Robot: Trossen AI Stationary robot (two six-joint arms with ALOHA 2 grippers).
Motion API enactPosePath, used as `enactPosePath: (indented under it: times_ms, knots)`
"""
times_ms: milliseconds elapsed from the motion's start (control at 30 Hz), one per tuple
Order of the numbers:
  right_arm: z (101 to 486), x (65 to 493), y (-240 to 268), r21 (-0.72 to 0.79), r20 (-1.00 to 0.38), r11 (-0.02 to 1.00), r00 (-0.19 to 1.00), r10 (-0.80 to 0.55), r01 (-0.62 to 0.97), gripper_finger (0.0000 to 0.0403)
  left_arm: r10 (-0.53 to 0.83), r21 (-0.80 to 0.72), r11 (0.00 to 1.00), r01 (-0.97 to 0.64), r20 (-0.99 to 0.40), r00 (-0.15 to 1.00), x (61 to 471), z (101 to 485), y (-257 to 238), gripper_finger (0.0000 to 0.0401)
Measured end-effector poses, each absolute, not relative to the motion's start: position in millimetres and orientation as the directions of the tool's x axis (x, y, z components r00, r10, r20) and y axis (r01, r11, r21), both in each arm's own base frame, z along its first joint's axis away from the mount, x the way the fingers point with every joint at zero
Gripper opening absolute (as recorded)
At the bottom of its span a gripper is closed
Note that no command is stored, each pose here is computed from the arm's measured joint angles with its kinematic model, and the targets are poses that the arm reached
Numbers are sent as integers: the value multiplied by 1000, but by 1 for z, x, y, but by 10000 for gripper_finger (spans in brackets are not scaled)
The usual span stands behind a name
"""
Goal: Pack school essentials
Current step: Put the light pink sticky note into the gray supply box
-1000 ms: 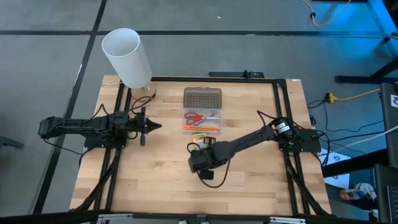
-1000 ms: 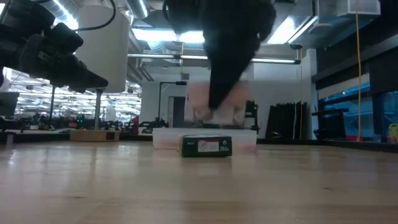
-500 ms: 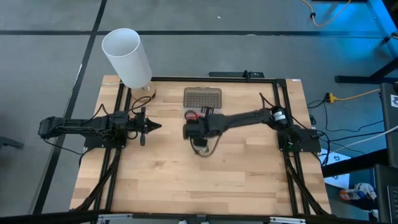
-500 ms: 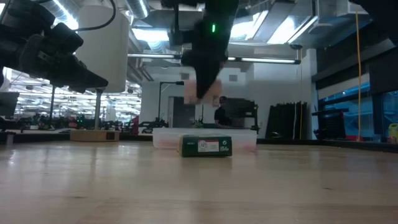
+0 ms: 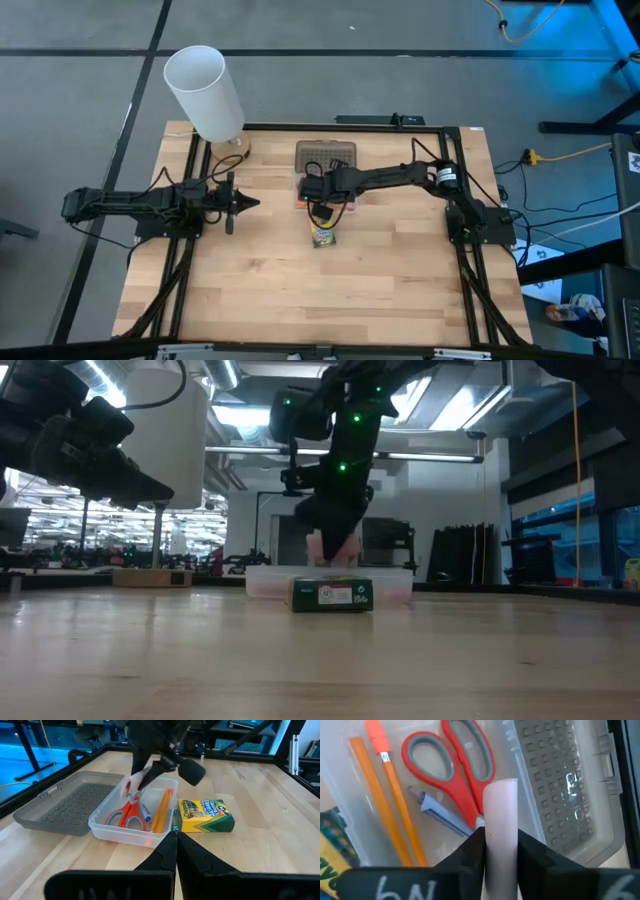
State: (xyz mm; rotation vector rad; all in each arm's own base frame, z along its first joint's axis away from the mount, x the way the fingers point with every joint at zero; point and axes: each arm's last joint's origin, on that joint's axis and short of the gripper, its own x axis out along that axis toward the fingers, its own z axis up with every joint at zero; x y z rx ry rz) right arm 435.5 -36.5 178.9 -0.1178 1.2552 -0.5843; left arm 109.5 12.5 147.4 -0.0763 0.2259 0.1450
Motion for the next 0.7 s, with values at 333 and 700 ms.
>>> enactPosePath:
  times_ms: [333,700]
  knots:
    - [189,441,-35,-376,-854,854,223,-470,360,138,134,-59,987,-151,-228,964,109,147,12,0]
    - [189,443,-34,-315,-867,863,250,-431,396,251,134,-59,987,-151,-228,964,109,147,12,0]
